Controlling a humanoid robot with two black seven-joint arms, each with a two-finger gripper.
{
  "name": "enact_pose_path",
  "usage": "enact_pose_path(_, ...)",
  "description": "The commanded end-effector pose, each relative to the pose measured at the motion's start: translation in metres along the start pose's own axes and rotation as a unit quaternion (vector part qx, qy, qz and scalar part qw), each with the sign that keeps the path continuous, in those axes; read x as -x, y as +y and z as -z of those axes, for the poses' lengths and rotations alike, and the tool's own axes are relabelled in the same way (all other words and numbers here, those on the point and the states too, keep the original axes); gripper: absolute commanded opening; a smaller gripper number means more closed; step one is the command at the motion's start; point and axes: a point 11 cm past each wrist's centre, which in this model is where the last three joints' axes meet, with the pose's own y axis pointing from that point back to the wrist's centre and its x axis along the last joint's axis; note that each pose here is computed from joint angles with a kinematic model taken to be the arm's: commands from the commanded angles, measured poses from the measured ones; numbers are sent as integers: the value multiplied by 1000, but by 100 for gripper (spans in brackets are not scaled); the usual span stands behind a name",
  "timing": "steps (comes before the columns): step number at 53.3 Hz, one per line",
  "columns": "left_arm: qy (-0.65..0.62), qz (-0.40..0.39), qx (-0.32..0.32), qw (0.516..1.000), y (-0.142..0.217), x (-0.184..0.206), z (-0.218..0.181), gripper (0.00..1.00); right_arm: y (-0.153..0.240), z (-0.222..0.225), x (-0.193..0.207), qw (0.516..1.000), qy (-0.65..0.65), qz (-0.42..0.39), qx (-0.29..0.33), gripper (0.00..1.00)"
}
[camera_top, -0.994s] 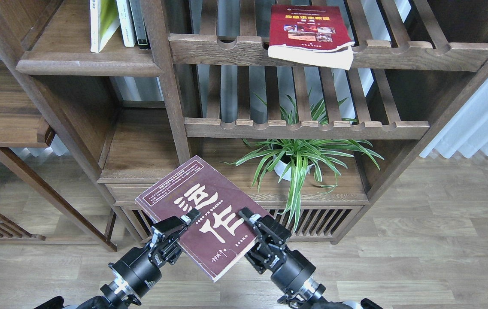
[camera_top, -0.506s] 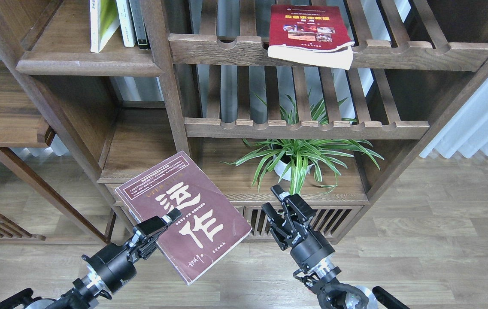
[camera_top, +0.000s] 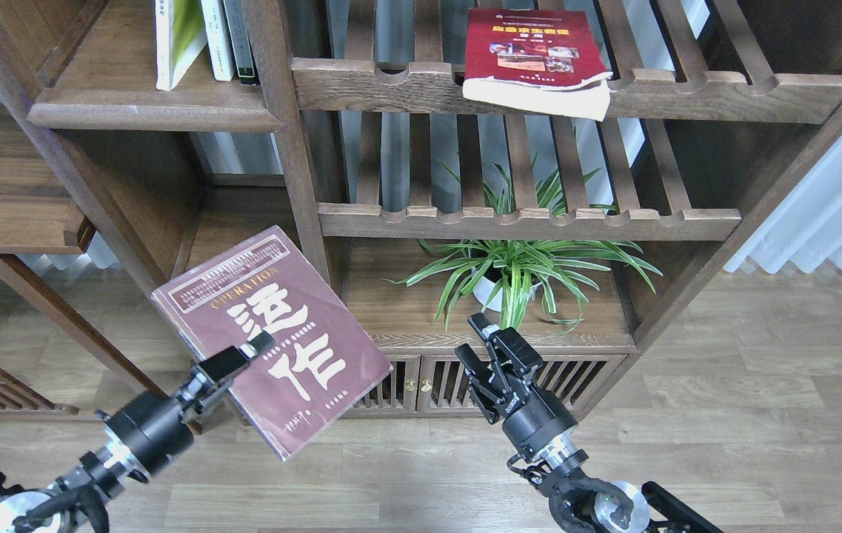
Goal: Organize books on shelf
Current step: 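Release the right gripper and lift the dark red book with the left gripper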
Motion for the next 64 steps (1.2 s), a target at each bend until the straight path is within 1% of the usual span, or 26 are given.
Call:
enact_pose_path(1, -16, 2, 25, 1000, 3, 3, -23, 1, -1, -8, -2, 1000, -8, 1, 2, 73)
enact_pose_path(7, -36, -6, 37, 999, 11, 4, -43, 1, -2, -11, -2, 1000, -1, 1, 9, 73)
enact_pose_path(16, -58, -20, 39, 997, 22, 2, -58, 0, -3, -11, -1, 1000, 4, 2, 12, 73)
enact_pose_path(27, -83, -7, 80, 993, 23, 16, -93, 0, -3, -11, -2, 1000, 5, 0, 12, 73)
enact_pose_path(31, -99, 1, 88, 991, 21, 25, -108, 0, -3, -11, -2, 1000, 6, 1, 13, 73)
enact_pose_path(32, -119, 12, 98, 988, 17, 37, -125, 0, -4, -11, -1, 1000, 7, 1, 13, 73)
enact_pose_path(38, -137, 31, 112, 984, 11, 54, -143, 0, -7, -12, 0, 1000, 7, 3, 15, 73)
enact_pose_path(39, -160, 61, 132, 976, 2, 80, -166, 0, -10, -11, 1, 1000, 9, 4, 14, 73)
enact_pose_path(47, -172, 79, 142, 972, -4, 96, -177, 0, -12, -9, 1, 1000, 11, 3, 14, 73)
enact_pose_path(58, -191, 116, 158, 962, -14, 128, -197, 0, -16, -5, 2, 1000, 15, 3, 13, 74)
enact_pose_path(64, -194, 121, 162, 960, -14, 134, -202, 0, -19, -4, 5, 1000, 18, 7, 13, 74)
